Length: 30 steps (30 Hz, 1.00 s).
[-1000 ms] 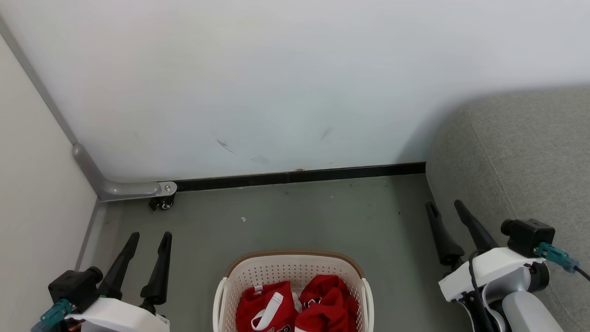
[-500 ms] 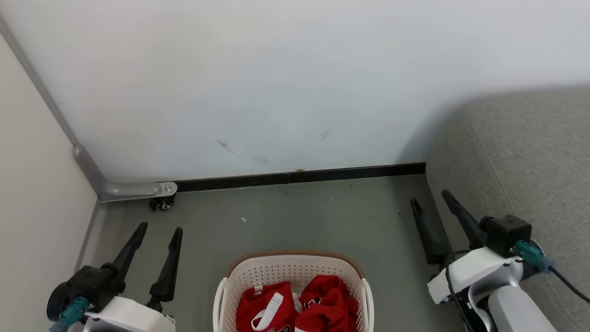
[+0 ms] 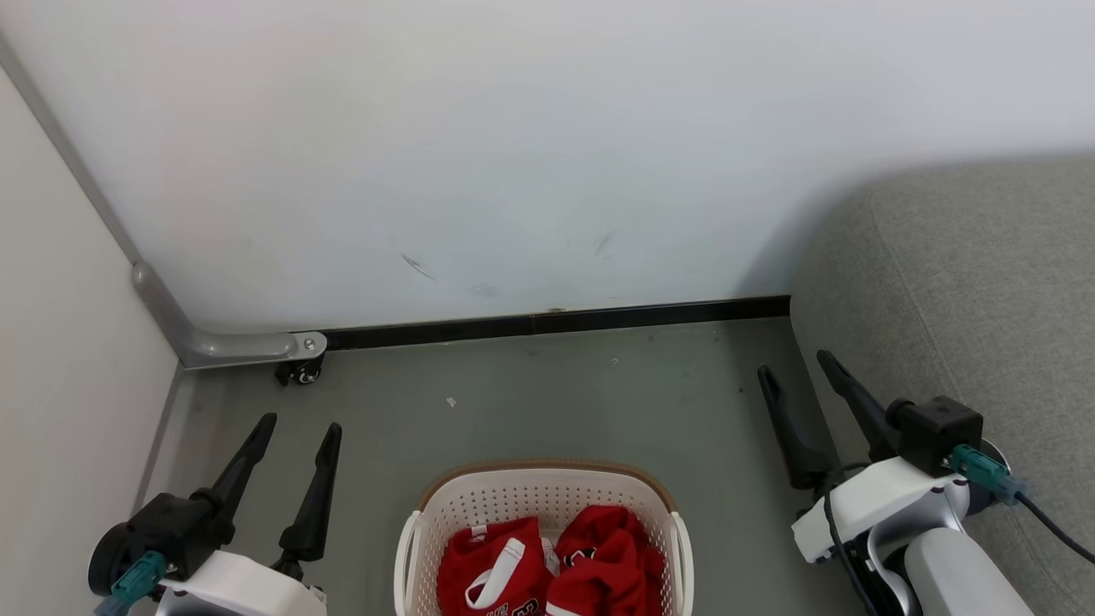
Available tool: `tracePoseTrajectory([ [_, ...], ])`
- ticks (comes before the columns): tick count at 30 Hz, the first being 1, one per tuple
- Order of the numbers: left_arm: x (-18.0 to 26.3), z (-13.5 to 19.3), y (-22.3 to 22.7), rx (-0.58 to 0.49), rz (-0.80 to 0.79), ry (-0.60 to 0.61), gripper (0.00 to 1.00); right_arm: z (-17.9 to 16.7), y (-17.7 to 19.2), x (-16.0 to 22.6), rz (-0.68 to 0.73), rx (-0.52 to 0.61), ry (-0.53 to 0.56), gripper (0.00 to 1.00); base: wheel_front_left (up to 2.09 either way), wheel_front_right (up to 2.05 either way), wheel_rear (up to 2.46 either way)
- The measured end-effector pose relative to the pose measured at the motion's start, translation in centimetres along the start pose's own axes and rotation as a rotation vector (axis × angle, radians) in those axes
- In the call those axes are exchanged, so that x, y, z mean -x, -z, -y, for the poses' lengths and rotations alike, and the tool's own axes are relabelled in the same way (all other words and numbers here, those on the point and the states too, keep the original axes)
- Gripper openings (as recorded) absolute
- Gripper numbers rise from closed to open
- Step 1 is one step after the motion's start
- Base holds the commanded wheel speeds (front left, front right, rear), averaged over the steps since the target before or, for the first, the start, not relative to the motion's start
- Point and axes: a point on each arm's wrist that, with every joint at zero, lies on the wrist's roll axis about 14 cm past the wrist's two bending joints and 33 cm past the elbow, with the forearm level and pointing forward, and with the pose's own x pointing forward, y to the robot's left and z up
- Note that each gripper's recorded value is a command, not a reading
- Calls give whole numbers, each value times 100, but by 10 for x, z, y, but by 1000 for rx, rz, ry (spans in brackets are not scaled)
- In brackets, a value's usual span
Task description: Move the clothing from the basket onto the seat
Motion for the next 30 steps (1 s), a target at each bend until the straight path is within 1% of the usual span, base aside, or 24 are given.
tracePoseTrajectory([
  [4,0,0,4,12,-10,-2,100,2,1,0,-3,0,5,100,0,0,0],
  [16,2,20,33,43,-101,60,100,8,1,-6,1,-2,19,100,0,0,0],
  [20,6,24,49,58,-152,76,100,10,0,-9,10,-2,23,100,0,0,0],
  [25,13,37,74,67,-235,123,100,12,-6,-19,31,1,23,100,0,0,0],
  [30,20,38,96,69,-313,143,100,16,1,-21,15,4,29,100,0,0,0],
])
